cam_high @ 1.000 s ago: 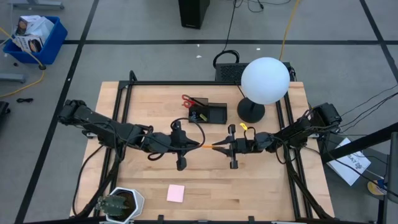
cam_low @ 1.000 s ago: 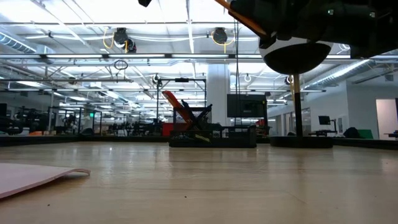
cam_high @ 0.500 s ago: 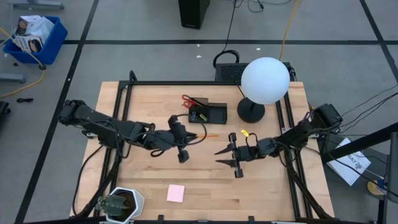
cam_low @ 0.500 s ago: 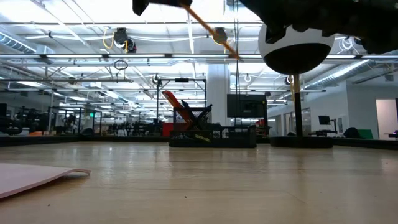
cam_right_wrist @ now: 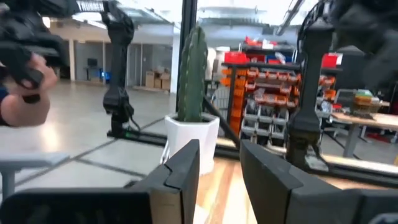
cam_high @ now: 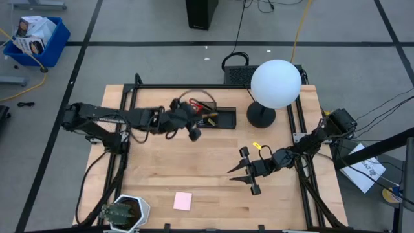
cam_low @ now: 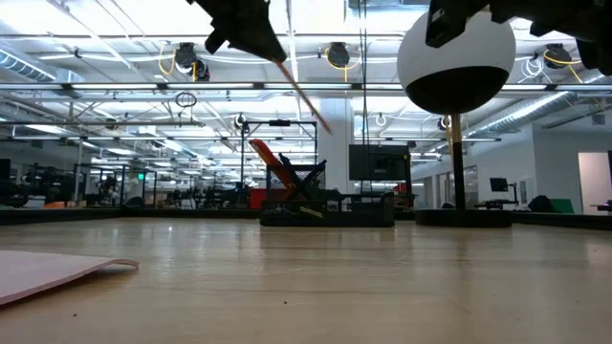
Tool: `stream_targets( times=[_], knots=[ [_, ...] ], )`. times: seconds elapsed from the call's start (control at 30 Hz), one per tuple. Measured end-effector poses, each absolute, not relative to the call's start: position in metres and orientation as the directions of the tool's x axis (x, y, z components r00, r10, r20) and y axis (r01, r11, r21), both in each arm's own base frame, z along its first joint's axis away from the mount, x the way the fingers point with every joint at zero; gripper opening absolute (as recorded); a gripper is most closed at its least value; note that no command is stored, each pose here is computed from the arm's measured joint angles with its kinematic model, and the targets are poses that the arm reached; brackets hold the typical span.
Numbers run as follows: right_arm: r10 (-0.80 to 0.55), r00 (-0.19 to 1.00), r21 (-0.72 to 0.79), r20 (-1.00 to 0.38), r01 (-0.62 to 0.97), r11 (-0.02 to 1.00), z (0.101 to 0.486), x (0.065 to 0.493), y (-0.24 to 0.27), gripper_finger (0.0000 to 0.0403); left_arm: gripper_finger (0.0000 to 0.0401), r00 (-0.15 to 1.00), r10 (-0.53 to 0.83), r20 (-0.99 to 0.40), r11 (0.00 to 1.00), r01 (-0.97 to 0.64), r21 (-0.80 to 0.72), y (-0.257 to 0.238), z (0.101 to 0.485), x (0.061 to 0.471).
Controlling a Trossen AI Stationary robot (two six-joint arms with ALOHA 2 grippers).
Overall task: Pick and place office supplies into organizer
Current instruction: Put the yellow pencil into the black desk organizer
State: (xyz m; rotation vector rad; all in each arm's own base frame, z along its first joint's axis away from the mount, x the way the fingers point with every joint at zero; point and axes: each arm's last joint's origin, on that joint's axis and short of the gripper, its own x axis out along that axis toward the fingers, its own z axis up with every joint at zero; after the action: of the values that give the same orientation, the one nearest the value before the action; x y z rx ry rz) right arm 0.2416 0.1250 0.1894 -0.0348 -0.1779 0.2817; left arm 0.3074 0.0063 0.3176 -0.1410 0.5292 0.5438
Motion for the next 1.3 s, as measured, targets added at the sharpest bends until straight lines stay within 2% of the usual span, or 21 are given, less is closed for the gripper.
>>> stream_targets(
  times=[0.17,0.33,0.57,0.9,1.3],
  knots=[
    [0.278,0.941,-0.057,0.193,-0.272,0.961,0.192,0.241,0.125,0.0105,0.0021,0.677,0.49,-0.55,0.797,-0.603,-0.033,0.037,0.335,0.302],
    [0.278,0.941,-0.057,0.195,-0.272,0.961,0.192,0.241,0.125,0.0105,0.002,0.682,0.461,-0.568,0.787,-0.61,-0.094,0.064,0.359,0.296],
    [0.266,0.938,-0.074,0.223,-0.256,0.964,0.195,0.242,0.123,0.0105,0.002,0.681,0.422,-0.598,0.778,-0.611,-0.147,0.095,0.369,0.3],
    [0.262,0.937,-0.085,0.233,-0.249,0.965,0.196,0.242,0.122,0.0105,0.0024,0.544,0.354,-0.76,0.765,-0.636,-0.099,0.117,0.333,0.317],
    [0.262,0.937,-0.086,0.232,-0.249,0.965,0.196,0.242,0.122,0.0105,0.0028,0.487,0.281,-0.827,0.764,-0.635,-0.114,0.139,0.289,0.343]
  ],
)
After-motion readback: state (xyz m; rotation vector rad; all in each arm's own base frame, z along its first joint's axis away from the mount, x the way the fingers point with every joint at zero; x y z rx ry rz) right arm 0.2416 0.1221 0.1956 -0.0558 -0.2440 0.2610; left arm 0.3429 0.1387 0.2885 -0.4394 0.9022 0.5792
